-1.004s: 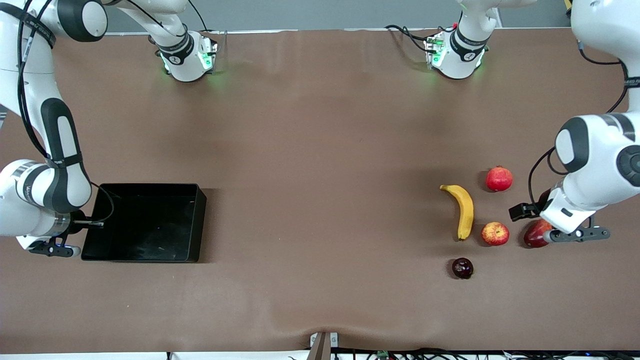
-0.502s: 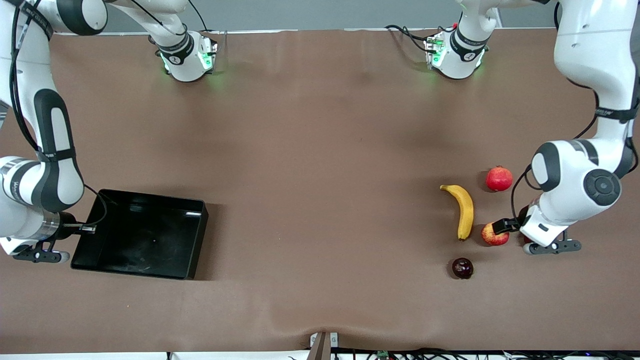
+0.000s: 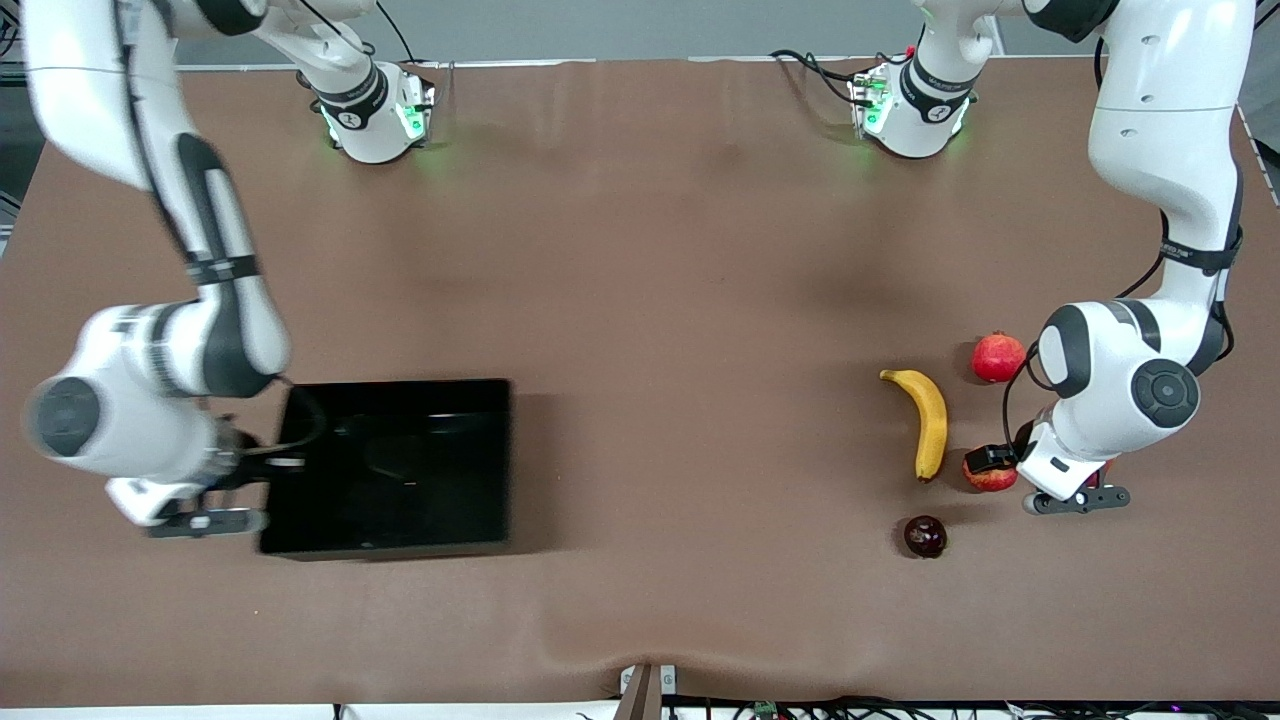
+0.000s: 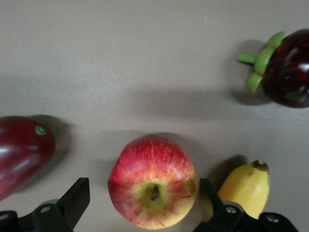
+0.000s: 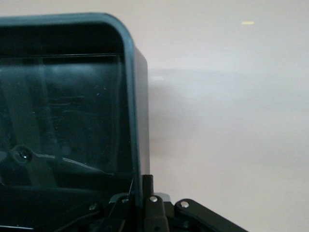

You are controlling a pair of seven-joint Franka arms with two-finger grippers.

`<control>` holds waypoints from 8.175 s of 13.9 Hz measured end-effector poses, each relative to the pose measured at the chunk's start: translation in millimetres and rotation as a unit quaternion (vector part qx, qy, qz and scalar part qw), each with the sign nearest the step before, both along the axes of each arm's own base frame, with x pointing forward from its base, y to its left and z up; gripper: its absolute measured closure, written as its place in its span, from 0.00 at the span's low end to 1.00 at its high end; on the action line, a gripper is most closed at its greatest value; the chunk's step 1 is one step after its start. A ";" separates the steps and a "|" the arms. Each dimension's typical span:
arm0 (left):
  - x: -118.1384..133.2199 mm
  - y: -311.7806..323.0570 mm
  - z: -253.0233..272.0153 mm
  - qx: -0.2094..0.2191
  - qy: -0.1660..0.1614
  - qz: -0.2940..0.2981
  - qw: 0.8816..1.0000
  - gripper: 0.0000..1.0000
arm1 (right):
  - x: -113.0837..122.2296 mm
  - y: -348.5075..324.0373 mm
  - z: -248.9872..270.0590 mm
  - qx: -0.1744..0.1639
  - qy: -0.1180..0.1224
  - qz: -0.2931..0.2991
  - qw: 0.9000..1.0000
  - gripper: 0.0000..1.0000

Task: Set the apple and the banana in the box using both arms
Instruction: 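Slide the box toward the fruit with the right gripper while the left grasps apple, then carry the apple toward the box while the right gripper releases and withdraws, then lower the apple into the box with the left gripper and open it, then move the left gripper to the yellow banana and grasp it, then carry the banana over the box with the left gripper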

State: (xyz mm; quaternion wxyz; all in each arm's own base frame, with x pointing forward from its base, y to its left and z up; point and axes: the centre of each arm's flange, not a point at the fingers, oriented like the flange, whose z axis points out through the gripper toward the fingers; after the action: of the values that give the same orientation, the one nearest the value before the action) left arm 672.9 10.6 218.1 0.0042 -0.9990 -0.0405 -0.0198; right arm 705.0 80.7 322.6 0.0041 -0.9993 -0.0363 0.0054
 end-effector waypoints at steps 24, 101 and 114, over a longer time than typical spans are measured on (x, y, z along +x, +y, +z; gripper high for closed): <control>-40.5 -144.7 130.9 -0.017 0.068 0.057 0.996 0.22 | -114.1 303.4 -60.3 0.046 0.078 -0.088 0.992 0.51; -84.3 -333.9 174.4 -0.043 0.038 0.075 0.996 0.60 | -175.6 -130.1 326.4 0.020 0.060 -0.046 0.997 0.00; -137.6 -531.4 66.0 -0.046 0.043 0.175 0.983 0.60 | -165.1 -111.7 321.7 0.007 0.041 -0.083 0.996 0.00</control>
State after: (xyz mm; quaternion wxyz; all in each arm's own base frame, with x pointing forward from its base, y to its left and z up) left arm 535.3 -520.8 284.1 -0.0363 -0.9756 -0.2152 0.0256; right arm 540.0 -31.0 644.2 0.0128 -0.9978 0.0473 0.0454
